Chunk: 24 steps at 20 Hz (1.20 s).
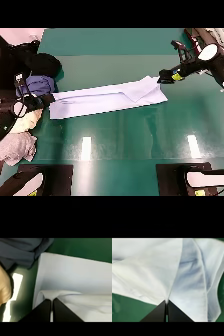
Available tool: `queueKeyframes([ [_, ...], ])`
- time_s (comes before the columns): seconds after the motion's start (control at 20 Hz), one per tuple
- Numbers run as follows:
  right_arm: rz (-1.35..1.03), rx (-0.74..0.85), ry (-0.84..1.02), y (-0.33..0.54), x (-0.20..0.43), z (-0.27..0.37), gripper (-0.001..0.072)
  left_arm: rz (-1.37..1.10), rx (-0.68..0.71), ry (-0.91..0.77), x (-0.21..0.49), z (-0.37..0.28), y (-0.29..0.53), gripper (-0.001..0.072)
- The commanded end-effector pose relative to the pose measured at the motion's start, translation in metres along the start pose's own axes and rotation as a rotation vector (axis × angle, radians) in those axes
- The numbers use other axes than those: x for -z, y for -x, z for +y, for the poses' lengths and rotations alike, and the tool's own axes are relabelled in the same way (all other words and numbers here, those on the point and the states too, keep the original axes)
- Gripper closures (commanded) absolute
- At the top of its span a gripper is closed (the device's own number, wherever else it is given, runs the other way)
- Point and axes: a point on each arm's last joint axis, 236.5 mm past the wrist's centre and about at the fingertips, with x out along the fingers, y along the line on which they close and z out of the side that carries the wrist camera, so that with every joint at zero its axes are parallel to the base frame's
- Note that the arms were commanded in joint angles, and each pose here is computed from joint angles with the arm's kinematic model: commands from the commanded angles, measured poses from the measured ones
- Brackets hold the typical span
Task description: Fold the shirts.
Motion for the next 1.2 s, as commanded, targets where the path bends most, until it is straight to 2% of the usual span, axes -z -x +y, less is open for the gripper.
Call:
queueKeyframes([
  [0.0,0.033,-0.129,-0.076,-0.006,0.014,0.013,0.0463,0.003,0.004,0.013,-0.001,0.004,0.0,0.0681],
  [0.05,0.033,-0.141,-0.079,-0.006,0.014,0.014,0.0239,0.003,0.005,0.008,-0.002,0.004,0.0,0.0676],
  [0.1,0.032,-0.14,-0.077,-0.006,0.013,0.014,0.0197,0.003,0.005,0.008,-0.002,0.004,0.0,0.0466],
  [0.15,0.032,-0.14,-0.074,-0.004,0.013,0.015,0.0197,0.007,0.005,0.007,-0.003,0.003,0.002,0.0224],
  [0.2,0.035,-0.141,-0.07,-0.002,0.013,0.016,0.0197,0.016,0.004,0.006,-0.005,0.002,0.004,0.0161],
  [0.25,0.041,-0.144,-0.064,0.0,0.013,0.018,0.0197,0.02,0.004,0.002,-0.008,0.0,0.007,0.0159],
  [0.3,0.045,-0.145,-0.062,0.003,0.013,0.018,0.0197,0.024,0.006,-0.012,-0.012,-0.002,0.01,0.0159],
  [0.35,0.038,-0.143,-0.066,0.006,0.011,0.015,0.013,0.033,0.007,-0.034,-0.017,-0.005,0.015,0.0159],
  [0.4,0.033,-0.14,-0.074,0.008,0.01,0.01,0.0019,0.045,0.009,-0.052,-0.02,-0.007,0.02,0.016],
  [0.45,0.025,-0.133,-0.092,0.011,0.008,0.001,-0.0003,0.058,0.01,-0.051,-0.022,-0.009,0.024,0.0161],
  [0.5,0.02,-0.129,-0.107,0.012,0.007,-0.01,-0.0003,0.074,0.021,-0.039,-0.023,-0.014,0.027,0.0247],
  [0.6,0.034,-0.122,-0.149,0.008,0.01,-0.039,-0.0003,0.083,0.058,-0.019,-0.023,-0.026,0.031,0.0687],
  [0.9,0.138,-0.262,-0.227,-0.038,0.031,-0.082,-0.0003,0.139,0.193,-0.083,0.003,-0.086,0.036,0.0682],
  [1.15,0.128,-0.397,-0.281,-0.064,0.028,-0.087,-0.0002,0.2,0.252,-0.115,0.027,-0.114,0.043,0.0683],
])
